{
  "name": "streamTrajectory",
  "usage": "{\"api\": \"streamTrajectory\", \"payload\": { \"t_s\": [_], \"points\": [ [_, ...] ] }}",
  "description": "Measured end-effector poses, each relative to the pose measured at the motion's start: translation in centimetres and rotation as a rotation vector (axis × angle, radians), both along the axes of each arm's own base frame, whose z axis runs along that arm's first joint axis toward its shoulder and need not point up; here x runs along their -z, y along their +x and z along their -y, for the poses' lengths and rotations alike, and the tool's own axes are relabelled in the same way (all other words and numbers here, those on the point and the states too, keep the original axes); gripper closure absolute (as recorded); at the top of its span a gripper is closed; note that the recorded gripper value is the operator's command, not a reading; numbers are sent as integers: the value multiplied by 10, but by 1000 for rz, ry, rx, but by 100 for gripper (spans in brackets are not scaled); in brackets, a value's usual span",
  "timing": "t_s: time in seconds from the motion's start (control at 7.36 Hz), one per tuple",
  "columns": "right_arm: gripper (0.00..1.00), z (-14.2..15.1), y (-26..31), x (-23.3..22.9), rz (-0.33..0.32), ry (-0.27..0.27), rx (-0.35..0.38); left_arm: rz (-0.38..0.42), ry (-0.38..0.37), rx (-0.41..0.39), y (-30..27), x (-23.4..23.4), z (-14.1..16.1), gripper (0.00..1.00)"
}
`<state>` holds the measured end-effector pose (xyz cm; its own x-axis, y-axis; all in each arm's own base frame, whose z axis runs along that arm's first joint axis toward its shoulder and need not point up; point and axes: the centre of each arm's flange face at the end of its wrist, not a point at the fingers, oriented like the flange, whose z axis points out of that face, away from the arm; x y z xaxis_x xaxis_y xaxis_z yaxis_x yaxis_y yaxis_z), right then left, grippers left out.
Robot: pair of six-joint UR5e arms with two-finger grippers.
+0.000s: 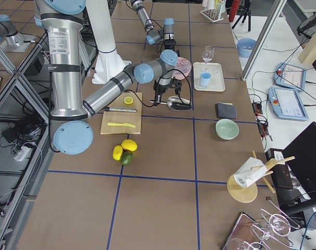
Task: Put ice in cup with scoop
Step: 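Carry the empty scoop back with the right gripper and lower it onto the table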
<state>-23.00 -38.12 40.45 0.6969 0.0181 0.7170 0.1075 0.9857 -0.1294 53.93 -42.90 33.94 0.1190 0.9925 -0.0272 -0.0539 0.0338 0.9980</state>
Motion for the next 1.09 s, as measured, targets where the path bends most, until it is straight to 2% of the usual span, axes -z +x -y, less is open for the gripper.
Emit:
{"api": "streamTrajectory", "payload": {
  "t_s": [0.41,0.95,1.09],
  "points": [
    [100,-32,-50,-67,42,-26,-70,0,0,-1,0,0,0,0],
    [100,-49,-82,-99,28,-64,-59,0,0,-1,0,0,0,0],
    [33,-50,-85,-103,23,-68,-54,0,0,-1,0,0,0,0]
  ]
}}
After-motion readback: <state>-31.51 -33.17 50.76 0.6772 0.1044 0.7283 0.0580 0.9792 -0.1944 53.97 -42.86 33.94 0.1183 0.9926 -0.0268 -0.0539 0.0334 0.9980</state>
